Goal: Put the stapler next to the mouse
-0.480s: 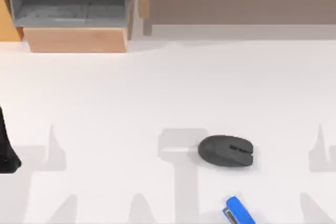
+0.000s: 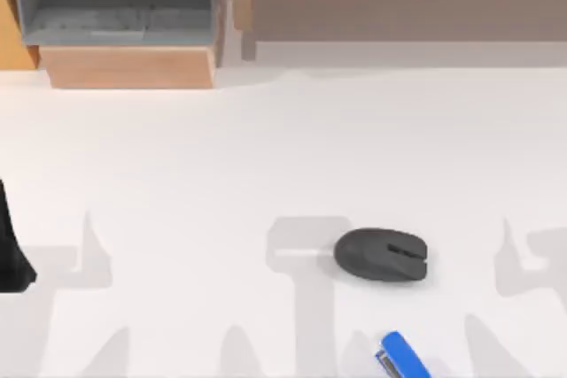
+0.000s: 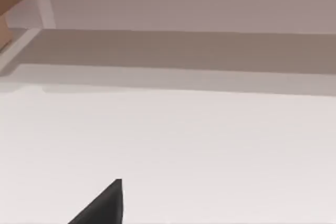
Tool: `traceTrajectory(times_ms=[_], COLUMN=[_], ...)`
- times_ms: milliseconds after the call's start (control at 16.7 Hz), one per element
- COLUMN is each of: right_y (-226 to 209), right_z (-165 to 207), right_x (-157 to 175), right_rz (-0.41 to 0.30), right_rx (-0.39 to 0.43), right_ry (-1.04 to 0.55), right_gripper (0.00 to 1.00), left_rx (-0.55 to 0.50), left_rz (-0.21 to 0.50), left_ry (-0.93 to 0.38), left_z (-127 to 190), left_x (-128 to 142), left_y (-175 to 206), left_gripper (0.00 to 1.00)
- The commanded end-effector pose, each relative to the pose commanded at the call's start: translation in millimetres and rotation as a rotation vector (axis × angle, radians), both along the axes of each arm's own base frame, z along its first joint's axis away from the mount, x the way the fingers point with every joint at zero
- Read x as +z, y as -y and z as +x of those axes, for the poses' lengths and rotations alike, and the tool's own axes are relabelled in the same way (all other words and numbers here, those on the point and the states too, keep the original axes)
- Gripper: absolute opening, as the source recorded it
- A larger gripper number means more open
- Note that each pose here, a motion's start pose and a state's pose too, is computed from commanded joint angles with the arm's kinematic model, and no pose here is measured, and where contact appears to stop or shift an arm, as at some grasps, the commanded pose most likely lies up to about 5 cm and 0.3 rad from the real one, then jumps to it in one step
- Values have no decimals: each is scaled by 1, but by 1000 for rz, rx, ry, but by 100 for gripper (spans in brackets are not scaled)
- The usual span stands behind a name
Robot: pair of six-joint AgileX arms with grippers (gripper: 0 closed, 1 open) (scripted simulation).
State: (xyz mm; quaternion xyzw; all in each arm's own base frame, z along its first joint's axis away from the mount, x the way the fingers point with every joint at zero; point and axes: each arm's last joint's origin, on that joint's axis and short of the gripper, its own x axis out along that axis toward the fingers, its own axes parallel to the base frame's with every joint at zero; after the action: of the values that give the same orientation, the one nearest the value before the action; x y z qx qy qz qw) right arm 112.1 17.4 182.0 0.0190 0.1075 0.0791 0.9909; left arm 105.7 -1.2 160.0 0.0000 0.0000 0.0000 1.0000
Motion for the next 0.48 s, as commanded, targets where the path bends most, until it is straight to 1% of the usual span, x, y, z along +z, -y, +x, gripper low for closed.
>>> traceTrajectory(times_ms=[120, 240, 360, 480], right_y=[-13, -30, -53, -81], right_z=[8, 19, 31, 42], right_x=[10, 17, 20, 18], right_rz=[2, -17, -61, -130], right_rx=[80, 160, 233, 294], right_ry=[-152, -332, -525, -715], right_gripper=[100, 100, 100, 100], left_rx=[0, 0, 0, 0], left_rz=[0, 0, 0, 0], left_ry=[0, 0, 0, 0], left_z=[0, 0, 0, 0], left_x=[0, 0, 0, 0], left_y=[0, 0, 0, 0], left_gripper=[100, 100, 100, 100])
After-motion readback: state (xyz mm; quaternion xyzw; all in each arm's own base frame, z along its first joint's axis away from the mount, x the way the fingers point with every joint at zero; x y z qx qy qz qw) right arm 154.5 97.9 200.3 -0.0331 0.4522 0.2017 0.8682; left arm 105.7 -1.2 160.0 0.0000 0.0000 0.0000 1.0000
